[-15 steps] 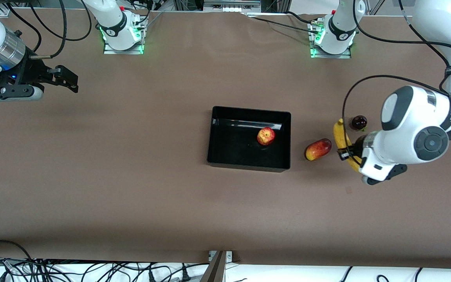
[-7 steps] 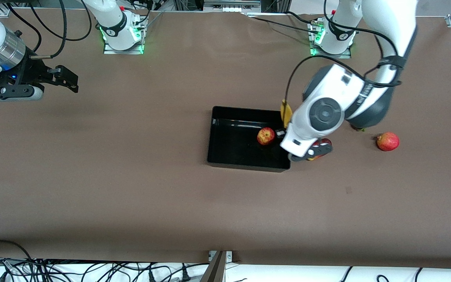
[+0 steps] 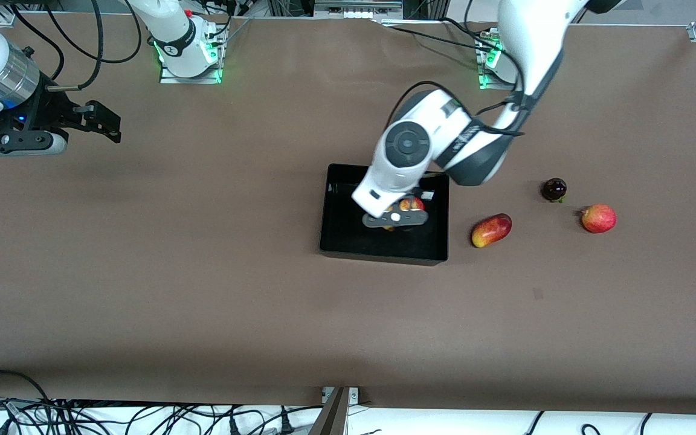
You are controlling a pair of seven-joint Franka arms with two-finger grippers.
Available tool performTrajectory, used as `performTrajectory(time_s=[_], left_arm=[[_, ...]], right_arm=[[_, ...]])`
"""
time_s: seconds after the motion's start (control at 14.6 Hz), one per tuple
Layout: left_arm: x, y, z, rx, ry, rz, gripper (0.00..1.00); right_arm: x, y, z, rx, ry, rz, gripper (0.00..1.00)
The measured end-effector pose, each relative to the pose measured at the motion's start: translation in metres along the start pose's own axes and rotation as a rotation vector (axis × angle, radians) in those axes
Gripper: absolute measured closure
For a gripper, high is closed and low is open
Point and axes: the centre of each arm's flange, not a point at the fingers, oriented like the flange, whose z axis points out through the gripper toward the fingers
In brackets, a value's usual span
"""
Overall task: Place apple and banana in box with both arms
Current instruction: 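Lift the banana and carry it over the box with the left gripper, then lower the banana into the box and open the left gripper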
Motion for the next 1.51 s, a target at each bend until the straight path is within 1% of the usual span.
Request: performTrajectory(time_s=[0.14, 0.34, 0.48, 0.68, 0.89, 1.1, 1.3, 1.37, 1.51], left_arm=[[-0.01, 0.024, 0.024, -0.007, -0.009, 0.032, 0.57], [-0.015, 0.043, 0.057, -0.02, 0.005, 0.055, 0.57], [-0.007, 0.044, 0.07, -0.027, 0.03, 0.047, 0.57], [0.006, 0.037, 0.085, -0.028, 0.044, 0.03, 0.57], [0.015, 0.033, 0.121, -0.017, 0.063, 0.021, 0.57], [0.012, 0.037, 0.145, 0.006, 0.07, 0.033, 0.57], [0.011, 0.039, 0.144, 0.007, 0.075, 0.036, 0.57], [0.012, 0.039, 0.143, 0.005, 0.079, 0.035, 0.53], [0.014, 0.04, 0.14, -0.004, 0.088, 0.034, 0.35]], right_arm=[[0.0, 0.0, 0.0, 0.0, 0.0, 0.0, 0.0], [0.0, 0.0, 0.0, 0.0, 0.0, 0.0, 0.0], [0.0, 0.0, 0.0, 0.0, -0.001, 0.0, 0.0], [0.0, 0.0, 0.0, 0.0, -0.001, 0.0, 0.0], [0.0, 0.0, 0.0, 0.0, -0.002, 0.0, 0.0], [0.0, 0.0, 0.0, 0.0, -0.002, 0.0, 0.0], [0.0, 0.0, 0.0, 0.0, -0.002, 0.0, 0.0], [0.0, 0.0, 0.0, 0.0, -0.002, 0.0, 0.0], [0.0, 0.0, 0.0, 0.0, -0.002, 0.0, 0.0]])
